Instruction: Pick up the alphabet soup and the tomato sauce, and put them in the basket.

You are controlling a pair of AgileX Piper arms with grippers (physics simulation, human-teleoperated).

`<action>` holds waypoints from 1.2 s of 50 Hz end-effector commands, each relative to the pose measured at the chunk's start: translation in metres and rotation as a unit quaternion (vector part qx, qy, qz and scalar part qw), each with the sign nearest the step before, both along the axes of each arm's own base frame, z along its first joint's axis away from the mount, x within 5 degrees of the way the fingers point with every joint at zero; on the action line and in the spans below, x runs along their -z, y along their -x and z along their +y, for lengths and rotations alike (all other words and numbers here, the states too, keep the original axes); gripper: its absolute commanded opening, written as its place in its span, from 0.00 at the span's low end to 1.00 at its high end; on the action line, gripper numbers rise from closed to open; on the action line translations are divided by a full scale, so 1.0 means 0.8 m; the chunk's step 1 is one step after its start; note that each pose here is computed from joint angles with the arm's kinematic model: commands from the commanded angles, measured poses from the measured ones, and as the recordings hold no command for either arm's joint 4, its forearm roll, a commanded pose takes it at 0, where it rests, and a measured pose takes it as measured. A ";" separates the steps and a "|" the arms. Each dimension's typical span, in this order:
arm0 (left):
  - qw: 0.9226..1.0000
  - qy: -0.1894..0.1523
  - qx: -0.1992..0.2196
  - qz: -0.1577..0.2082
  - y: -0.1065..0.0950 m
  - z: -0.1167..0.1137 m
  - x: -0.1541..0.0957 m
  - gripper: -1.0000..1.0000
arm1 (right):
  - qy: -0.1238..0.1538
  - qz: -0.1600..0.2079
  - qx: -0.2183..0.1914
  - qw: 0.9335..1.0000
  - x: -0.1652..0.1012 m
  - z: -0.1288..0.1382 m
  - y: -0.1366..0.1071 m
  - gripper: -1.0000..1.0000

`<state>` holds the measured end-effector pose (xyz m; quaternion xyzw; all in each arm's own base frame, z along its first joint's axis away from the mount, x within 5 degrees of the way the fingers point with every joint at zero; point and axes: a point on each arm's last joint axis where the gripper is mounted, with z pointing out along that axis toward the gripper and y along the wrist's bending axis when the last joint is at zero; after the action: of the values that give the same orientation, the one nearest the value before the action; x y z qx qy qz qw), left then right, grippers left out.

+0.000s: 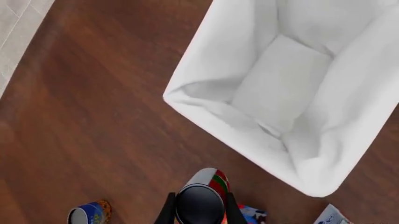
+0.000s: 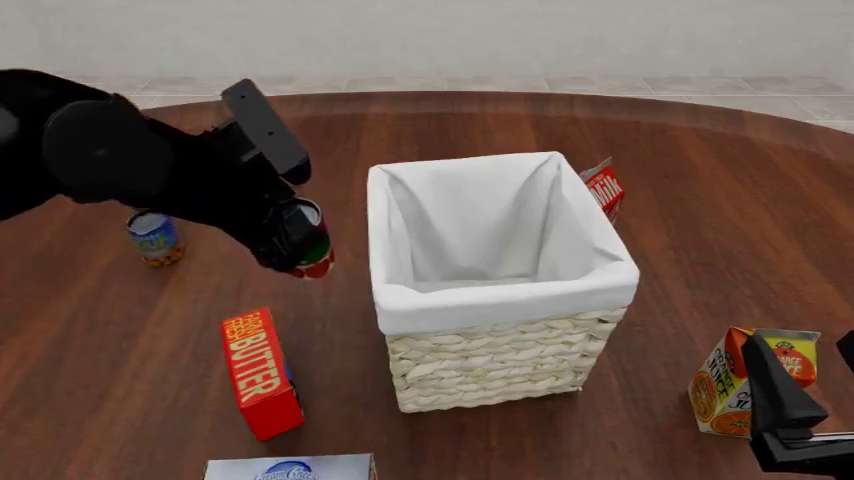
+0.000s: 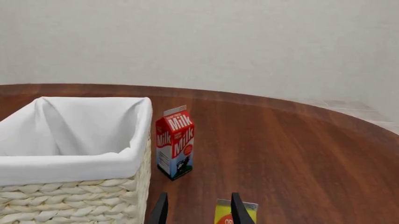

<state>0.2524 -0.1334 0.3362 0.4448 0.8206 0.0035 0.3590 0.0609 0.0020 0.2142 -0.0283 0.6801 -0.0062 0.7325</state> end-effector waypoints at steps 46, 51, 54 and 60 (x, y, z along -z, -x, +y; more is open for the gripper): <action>0.994 0.003 0.084 -0.068 -0.006 -0.049 -0.087 0.00 | 0.001 -0.001 0.004 1.000 0.000 -0.001 0.002 1.00; 0.993 0.004 0.090 -0.073 -0.008 -0.055 -0.092 0.00 | -0.001 -0.002 0.005 1.000 0.000 -0.001 0.004 1.00; 0.993 0.005 0.095 -0.074 -0.008 -0.060 -0.094 0.00 | -0.002 -0.002 0.005 1.000 0.001 -0.001 0.005 1.00; 0.992 0.004 0.105 -0.076 -0.011 -0.069 -0.096 0.00 | -0.002 -0.002 0.004 1.000 0.001 -0.001 0.005 1.00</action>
<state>0.2593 -0.1779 0.4068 0.5084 0.7551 -0.0040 0.4139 0.0581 0.0014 0.2140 -0.0247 0.6788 -0.0090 0.7338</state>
